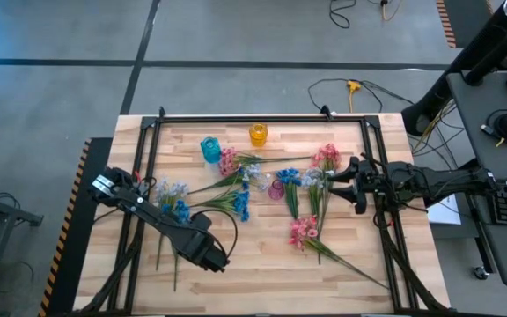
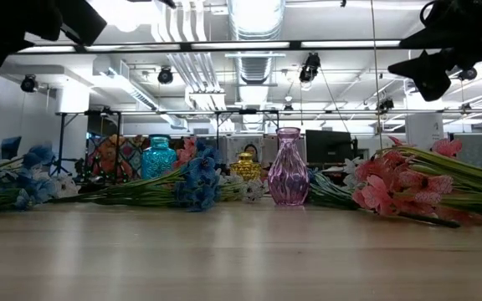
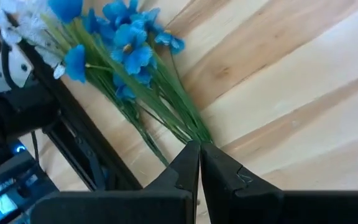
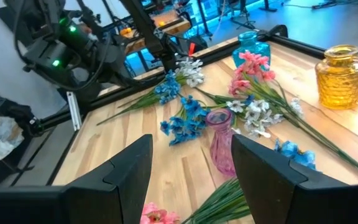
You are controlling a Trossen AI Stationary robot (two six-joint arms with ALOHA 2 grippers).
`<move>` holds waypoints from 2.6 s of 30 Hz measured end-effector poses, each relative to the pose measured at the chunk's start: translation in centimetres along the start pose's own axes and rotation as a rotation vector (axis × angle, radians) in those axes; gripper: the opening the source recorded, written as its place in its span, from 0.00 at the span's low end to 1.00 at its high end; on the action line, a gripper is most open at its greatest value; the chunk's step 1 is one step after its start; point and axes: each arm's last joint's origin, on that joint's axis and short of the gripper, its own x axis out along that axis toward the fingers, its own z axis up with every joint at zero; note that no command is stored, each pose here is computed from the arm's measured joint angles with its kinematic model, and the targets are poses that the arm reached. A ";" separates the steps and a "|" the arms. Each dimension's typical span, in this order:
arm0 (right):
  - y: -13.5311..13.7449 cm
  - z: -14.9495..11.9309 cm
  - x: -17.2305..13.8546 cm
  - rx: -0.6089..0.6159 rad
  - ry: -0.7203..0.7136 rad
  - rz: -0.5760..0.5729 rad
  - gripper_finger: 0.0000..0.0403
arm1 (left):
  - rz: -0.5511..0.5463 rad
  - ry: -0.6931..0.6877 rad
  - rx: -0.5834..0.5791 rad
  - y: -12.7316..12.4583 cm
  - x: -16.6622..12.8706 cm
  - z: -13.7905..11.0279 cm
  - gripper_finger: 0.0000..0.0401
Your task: Sort flowers into vase by color
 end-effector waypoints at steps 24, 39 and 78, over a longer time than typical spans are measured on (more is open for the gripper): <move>0.1 -0.3 0.0 -0.016 0.049 0.045 0.52 | -0.031 0.051 -0.288 0.4 5.1 -1.5 0.42; 0.0 -0.3 0.0 0.033 0.047 0.038 0.52 | -0.093 0.038 -0.315 1.7 7.4 -1.8 0.34; 0.0 -0.5 0.0 0.015 0.070 0.030 0.52 | -0.099 -0.013 -0.406 1.9 9.2 -1.7 0.22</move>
